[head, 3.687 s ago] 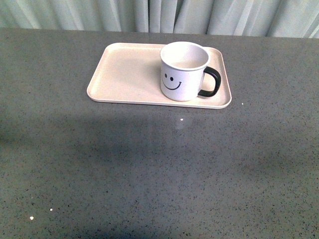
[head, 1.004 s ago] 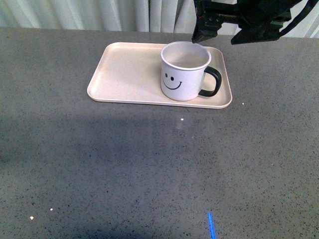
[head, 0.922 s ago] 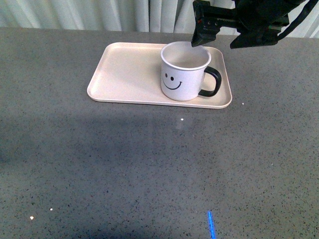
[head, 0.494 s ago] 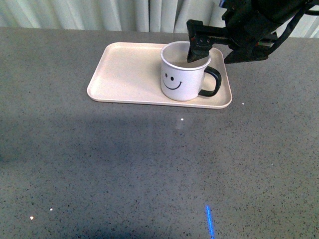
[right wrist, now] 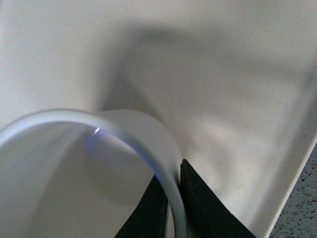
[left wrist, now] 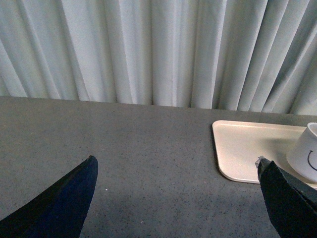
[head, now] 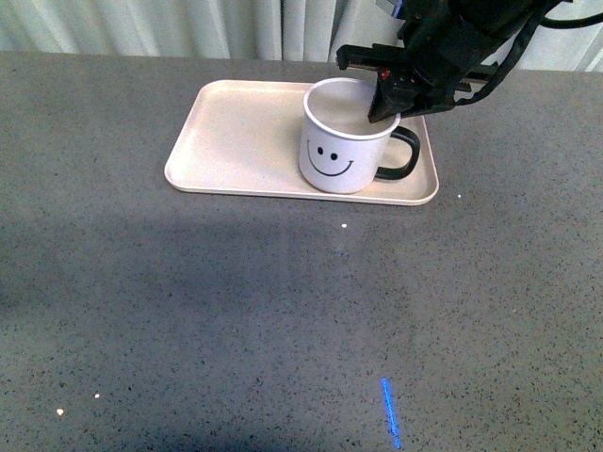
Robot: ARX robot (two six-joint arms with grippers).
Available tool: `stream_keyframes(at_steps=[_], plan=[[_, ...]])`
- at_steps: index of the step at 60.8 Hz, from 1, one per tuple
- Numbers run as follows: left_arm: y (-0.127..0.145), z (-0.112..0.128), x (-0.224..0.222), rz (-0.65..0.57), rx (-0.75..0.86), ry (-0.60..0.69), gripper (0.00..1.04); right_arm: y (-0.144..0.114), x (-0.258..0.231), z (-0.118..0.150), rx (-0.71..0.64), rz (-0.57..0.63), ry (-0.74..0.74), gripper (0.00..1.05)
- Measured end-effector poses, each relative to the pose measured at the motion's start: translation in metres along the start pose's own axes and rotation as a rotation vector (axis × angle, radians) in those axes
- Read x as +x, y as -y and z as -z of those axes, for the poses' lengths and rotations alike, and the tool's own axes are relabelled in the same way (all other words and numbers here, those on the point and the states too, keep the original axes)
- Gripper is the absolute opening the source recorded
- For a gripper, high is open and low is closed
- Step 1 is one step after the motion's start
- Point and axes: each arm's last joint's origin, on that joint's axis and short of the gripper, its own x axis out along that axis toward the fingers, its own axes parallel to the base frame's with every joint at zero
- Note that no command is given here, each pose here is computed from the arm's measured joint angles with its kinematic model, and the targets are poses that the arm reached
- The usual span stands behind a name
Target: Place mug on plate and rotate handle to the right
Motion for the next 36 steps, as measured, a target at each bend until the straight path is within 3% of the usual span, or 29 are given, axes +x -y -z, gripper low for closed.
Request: stream_keyframes(at_steps=[13, 26, 36], plan=[[0.000, 0.000, 0.000, 0.000, 0.000, 0.000, 0.95, 0.002, -0.008, -0.010, -0.089, 0.013, 0.009, 0.02], [0.000, 0.000, 0.000, 0.000, 0.000, 0.000, 0.95, 0.011, -0.026, -0.033, -0.248, -0.100, 0.038, 0.02], [0.000, 0.000, 0.000, 0.000, 0.000, 0.000, 0.95, 0.017, -0.022, -0.041, -0.368, -0.102, 0.016, 0.02]])
